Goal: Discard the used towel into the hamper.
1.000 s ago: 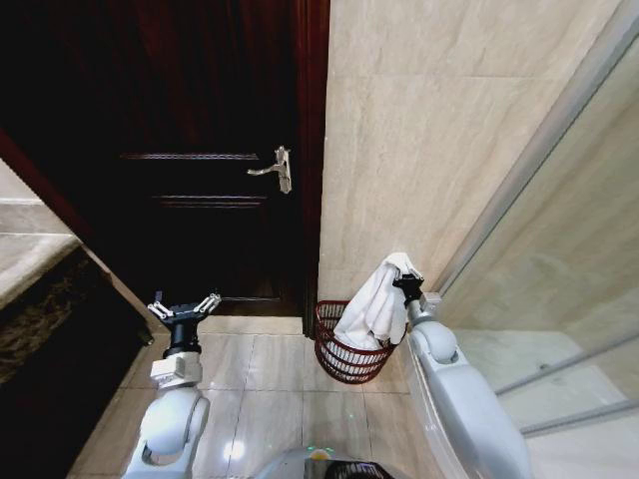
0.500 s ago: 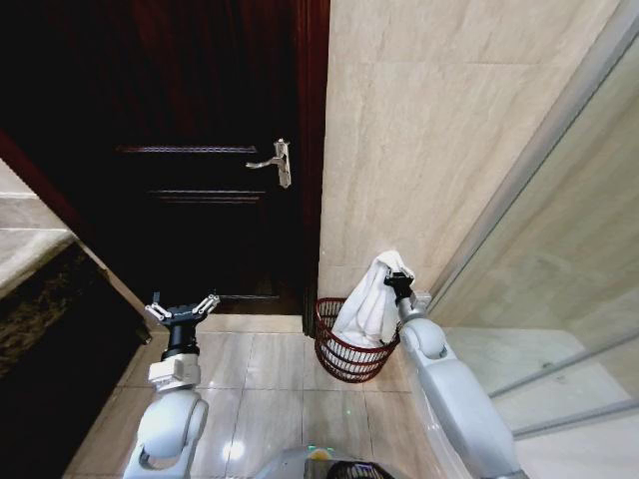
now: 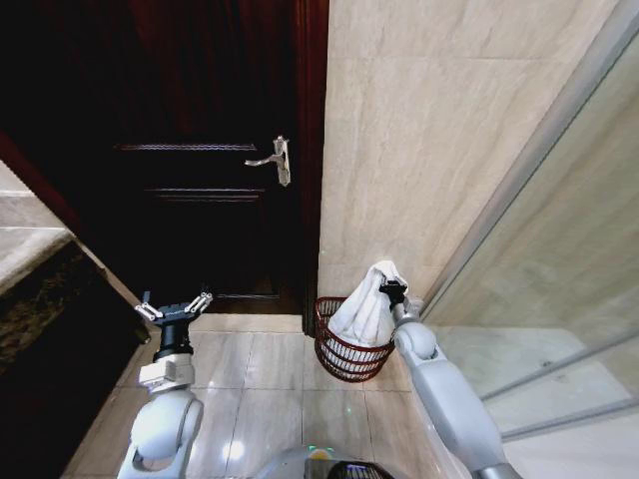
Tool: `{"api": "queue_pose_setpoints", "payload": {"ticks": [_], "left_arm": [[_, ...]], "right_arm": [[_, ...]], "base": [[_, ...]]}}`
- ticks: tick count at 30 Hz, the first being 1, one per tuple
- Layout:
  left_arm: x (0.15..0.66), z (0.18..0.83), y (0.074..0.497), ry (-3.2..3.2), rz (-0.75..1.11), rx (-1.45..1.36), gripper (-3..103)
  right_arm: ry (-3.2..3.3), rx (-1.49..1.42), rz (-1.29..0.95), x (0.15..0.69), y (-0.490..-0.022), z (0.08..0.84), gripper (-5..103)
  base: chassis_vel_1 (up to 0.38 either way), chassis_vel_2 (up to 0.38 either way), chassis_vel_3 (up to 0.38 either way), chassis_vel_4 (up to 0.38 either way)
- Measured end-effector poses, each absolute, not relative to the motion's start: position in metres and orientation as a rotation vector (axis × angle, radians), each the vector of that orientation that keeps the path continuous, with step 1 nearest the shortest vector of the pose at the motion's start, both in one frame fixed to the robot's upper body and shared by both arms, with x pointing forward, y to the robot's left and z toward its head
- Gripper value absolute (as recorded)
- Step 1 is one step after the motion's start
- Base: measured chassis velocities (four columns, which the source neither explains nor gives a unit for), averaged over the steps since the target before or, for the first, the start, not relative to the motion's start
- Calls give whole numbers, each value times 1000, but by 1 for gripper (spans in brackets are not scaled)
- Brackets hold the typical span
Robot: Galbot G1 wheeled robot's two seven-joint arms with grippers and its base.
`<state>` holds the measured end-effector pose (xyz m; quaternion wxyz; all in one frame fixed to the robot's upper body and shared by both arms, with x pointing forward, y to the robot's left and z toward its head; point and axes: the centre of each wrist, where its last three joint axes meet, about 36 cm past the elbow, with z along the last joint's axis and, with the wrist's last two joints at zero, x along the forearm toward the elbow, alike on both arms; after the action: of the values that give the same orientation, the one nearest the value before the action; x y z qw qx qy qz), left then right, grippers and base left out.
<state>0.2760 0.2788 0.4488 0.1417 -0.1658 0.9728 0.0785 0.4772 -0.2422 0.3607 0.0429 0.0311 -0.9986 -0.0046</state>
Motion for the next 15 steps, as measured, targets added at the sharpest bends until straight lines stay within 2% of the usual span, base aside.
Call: {"api": "queue_pose_setpoints", "payload": {"ticks": [15], "left_arm": [[276, 446, 277, 2812, 226, -492, 100]], "right_arm": [[-2992, 113, -9, 464, -244, 360, 4]], "base": [[0, 0, 0, 0]]}}
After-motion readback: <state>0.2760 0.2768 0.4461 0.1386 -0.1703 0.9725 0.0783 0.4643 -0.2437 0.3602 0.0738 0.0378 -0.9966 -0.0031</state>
